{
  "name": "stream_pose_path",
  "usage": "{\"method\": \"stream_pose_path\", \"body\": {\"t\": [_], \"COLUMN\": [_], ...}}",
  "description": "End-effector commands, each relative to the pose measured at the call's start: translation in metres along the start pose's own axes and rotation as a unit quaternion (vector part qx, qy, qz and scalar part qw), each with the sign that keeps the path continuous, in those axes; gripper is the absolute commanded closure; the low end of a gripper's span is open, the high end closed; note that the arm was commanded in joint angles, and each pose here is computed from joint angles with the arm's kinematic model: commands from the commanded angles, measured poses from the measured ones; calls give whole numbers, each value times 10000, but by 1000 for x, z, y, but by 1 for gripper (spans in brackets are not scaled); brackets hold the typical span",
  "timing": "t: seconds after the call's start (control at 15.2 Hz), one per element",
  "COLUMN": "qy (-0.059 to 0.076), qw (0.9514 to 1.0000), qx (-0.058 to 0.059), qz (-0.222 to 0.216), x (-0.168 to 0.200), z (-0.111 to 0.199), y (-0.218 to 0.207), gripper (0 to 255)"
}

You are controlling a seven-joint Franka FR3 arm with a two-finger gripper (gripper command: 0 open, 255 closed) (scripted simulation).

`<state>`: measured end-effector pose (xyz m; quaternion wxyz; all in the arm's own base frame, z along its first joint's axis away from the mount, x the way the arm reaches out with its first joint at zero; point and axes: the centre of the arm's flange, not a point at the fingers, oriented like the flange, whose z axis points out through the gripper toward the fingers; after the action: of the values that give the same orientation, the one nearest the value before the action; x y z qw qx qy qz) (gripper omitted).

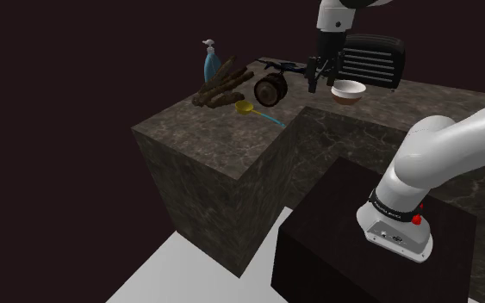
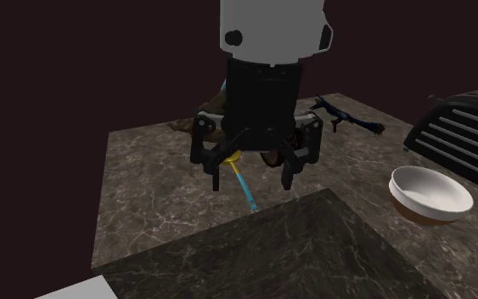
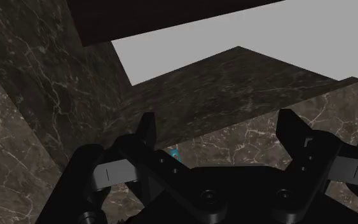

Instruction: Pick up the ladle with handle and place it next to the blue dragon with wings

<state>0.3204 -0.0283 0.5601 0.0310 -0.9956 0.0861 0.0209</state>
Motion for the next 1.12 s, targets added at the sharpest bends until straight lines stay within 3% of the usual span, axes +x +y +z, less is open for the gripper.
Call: {"method": "stream_pose_path", "body": {"t": [0.0,1.06], "qy": [0,385], "qw": [10000,9947], "qx": [0,-453], "qz": [0,-836], "x": [0,170], "z": [0,107], "y": [0,-4], "gripper": [0,0]}}
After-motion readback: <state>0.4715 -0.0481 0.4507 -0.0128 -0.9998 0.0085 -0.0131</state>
